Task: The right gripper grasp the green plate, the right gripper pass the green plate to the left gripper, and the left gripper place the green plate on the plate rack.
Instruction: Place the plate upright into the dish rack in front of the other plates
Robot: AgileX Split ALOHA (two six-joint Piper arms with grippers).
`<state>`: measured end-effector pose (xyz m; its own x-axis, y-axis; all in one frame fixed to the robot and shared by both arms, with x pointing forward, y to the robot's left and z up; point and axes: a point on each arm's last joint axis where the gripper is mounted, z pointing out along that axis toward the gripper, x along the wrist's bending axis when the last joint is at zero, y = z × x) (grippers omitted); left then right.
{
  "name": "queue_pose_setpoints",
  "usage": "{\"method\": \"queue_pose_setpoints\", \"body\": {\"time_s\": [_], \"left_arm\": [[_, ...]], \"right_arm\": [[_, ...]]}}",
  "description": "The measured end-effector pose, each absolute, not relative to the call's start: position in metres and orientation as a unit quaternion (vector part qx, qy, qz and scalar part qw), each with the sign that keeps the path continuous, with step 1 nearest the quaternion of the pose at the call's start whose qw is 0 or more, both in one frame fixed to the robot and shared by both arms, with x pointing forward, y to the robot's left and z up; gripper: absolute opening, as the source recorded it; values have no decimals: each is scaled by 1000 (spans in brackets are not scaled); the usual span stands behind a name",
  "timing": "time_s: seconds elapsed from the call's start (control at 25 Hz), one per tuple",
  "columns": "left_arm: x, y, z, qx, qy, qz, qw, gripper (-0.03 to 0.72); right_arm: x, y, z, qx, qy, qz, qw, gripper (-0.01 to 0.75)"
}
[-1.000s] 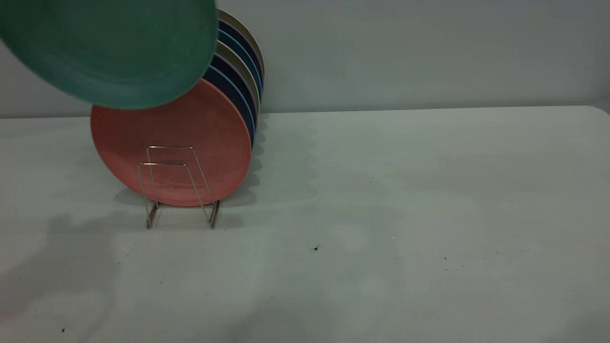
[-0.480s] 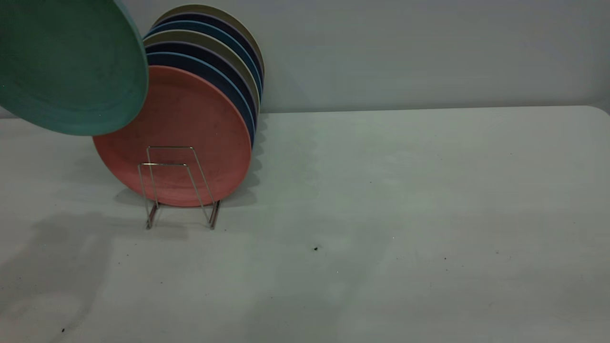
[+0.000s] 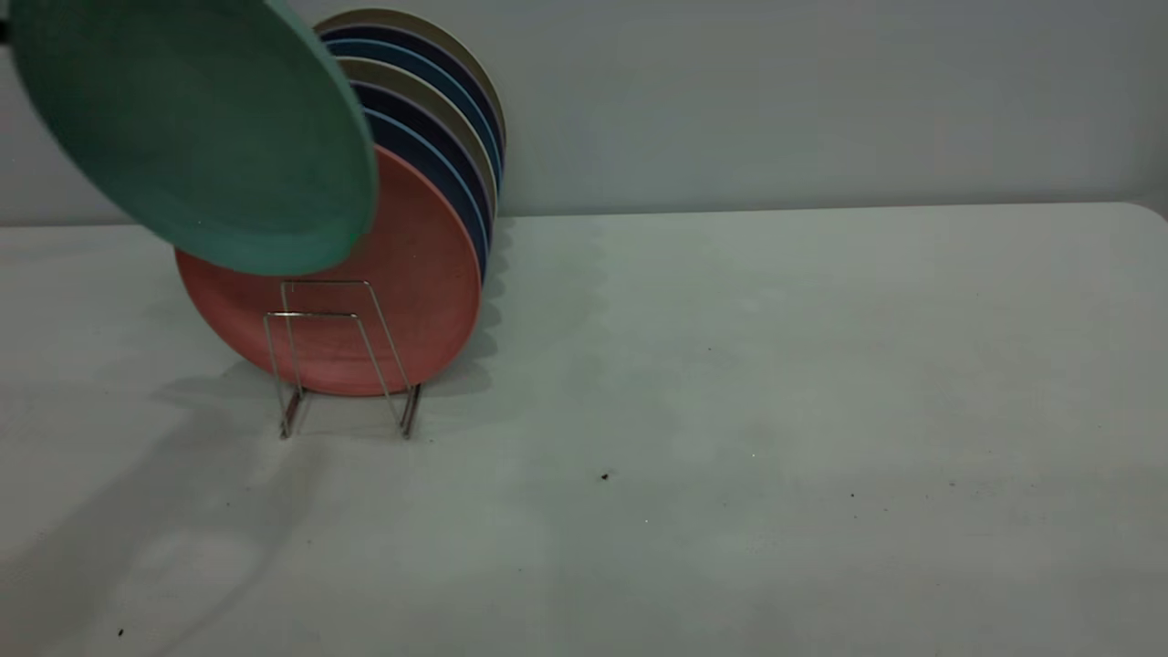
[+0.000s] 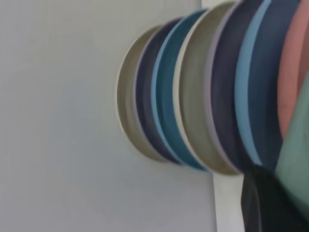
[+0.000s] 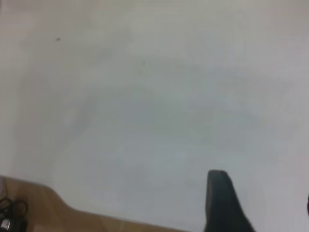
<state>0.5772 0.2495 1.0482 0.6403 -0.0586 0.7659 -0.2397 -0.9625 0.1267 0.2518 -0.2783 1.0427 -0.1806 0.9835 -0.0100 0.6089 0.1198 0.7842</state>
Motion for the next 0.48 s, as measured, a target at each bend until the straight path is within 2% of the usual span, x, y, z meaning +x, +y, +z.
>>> {"method": "queue_pose_setpoints", "body": {"time_s": [0.24,0.48], "left_arm": [[586,238,1027,907,-92,395,110,45],[588,239,1026,906,-89,400,107,45]], "right_arm": [[252,-282,1042,595,678,323,286,430],[252,-282,1042,596,677,324,286,430]]}}
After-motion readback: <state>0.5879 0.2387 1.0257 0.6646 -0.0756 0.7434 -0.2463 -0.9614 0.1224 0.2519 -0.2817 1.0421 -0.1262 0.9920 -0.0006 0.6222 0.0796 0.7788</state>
